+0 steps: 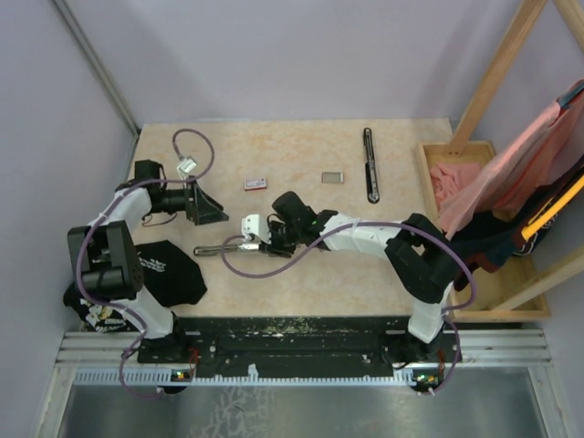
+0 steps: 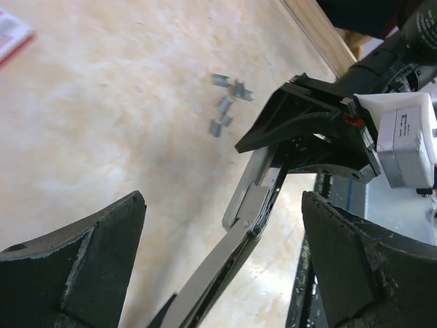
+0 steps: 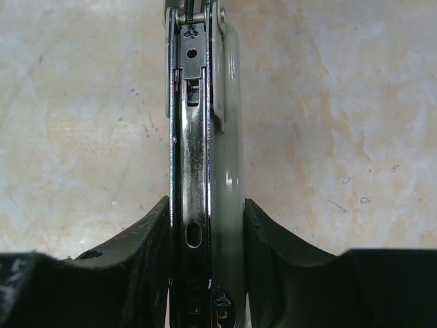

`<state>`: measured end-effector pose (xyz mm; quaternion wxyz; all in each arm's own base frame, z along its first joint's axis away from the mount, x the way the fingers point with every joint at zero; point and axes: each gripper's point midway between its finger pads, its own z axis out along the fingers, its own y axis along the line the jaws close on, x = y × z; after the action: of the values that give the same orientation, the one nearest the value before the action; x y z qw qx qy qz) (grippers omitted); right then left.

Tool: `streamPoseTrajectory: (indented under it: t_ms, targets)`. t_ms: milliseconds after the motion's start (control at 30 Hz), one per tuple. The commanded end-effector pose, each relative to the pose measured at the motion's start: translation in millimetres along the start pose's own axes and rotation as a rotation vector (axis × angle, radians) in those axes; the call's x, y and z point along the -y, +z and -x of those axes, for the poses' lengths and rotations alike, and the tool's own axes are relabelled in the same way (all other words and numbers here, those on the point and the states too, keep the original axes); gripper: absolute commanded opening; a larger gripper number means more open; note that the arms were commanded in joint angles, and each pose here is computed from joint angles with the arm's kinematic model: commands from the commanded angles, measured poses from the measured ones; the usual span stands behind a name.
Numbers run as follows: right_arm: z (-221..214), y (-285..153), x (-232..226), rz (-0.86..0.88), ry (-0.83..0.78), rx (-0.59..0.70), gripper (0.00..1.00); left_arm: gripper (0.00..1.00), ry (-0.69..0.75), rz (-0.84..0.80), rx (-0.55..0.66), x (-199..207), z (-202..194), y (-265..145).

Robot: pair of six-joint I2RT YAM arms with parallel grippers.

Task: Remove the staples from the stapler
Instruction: Place the stapler at the center of the board.

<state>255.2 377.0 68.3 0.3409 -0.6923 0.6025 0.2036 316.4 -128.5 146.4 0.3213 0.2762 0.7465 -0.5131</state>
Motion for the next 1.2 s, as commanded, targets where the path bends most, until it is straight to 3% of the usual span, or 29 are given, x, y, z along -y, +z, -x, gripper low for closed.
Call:
streamPoseTrajectory:
  t_ms: [0, 267, 533, 833, 1167]
  targets:
    - [52.3, -2.8, 40.4, -0.125, 0.071, 0.110, 0.00, 1.00, 0.084, 0.119, 0.118, -17.7, 40.2, -36.7]
    - [51.9, 22.0, 63.2, -0.185, 0.249, 0.071, 0.00, 1.00, 0.125, 0.328, 0.187, -32.3, 46.7, -70.2]
    - [45.1, 51.1, 85.3, -0.251, 0.397, 0.024, 0.00, 1.00, 0.137, 0.420, 0.245, -29.6, 45.7, -93.5]
    - [31.5, 78.9, 81.8, -0.222, 0.481, -0.021, 0.00, 1.00, 0.036, 0.484, 0.353, -42.6, 37.2, -136.4]
    - [38.0, 79.6, 70.5, -0.196, 0.484, -0.027, 0.39, 1.00, 0.008, 0.526, 0.362, -50.8, 28.8, -142.5]
